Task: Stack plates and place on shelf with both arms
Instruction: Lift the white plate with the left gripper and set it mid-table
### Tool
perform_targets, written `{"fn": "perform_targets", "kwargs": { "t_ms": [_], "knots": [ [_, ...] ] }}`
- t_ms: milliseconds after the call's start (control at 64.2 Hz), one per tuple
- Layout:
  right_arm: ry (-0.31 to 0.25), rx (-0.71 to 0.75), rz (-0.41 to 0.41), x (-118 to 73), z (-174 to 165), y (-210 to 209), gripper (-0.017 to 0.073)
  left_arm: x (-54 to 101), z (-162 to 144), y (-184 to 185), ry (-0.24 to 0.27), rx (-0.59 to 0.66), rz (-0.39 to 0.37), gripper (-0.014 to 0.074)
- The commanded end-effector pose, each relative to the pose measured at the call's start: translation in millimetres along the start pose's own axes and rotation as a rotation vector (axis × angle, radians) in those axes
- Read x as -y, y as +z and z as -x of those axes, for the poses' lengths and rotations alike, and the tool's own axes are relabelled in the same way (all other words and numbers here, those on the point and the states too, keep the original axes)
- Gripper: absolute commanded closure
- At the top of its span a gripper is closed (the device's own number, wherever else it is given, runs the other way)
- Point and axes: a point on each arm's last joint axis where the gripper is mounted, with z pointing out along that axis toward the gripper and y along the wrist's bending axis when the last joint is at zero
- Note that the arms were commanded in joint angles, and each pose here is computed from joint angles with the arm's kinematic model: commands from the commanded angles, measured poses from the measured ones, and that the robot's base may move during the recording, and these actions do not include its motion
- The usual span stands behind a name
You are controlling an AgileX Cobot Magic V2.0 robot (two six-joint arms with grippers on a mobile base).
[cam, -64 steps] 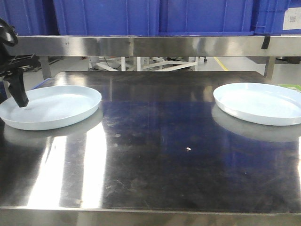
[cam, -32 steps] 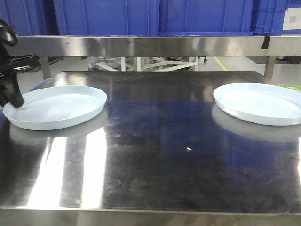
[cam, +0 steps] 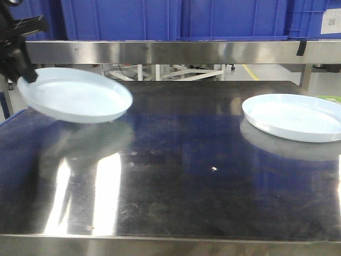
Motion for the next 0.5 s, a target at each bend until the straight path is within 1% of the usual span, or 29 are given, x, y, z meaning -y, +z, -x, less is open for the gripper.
{"fn": "perform_targets", "kwargs": {
  "t_ms": [0,140,249,358,483],
  "knots": [
    [-0.011,0.109,-0.011,0.8,9.3,-1.9,0.0505,36.8,6.1,-29.2,0.023,0.114,-0.100,0.0510],
    [-0.011,0.109,-0.011,0.8,9.3,-1.9,0.0505,73.3,2.3,-18.0,0.078,0.146,-0.157,0.0510],
    [-0.011,0.109,-0.011,0.8,9.3,-1.9,0.0505,96.7,-2.4,-4.0,0.117,0.152,-0.186,0.0510],
    [-0.011,0.109,-0.011,0.8,9.3,-1.9,0.0505,111.5,-7.5,15.7,0.139,0.132,-0.199,0.0510],
    [-0.011,0.109,-0.011,0.8,9.3,-1.9,0.0505,119.1,-11.4,34.1,0.151,0.113,-0.199,0.0510]
  ]
}}
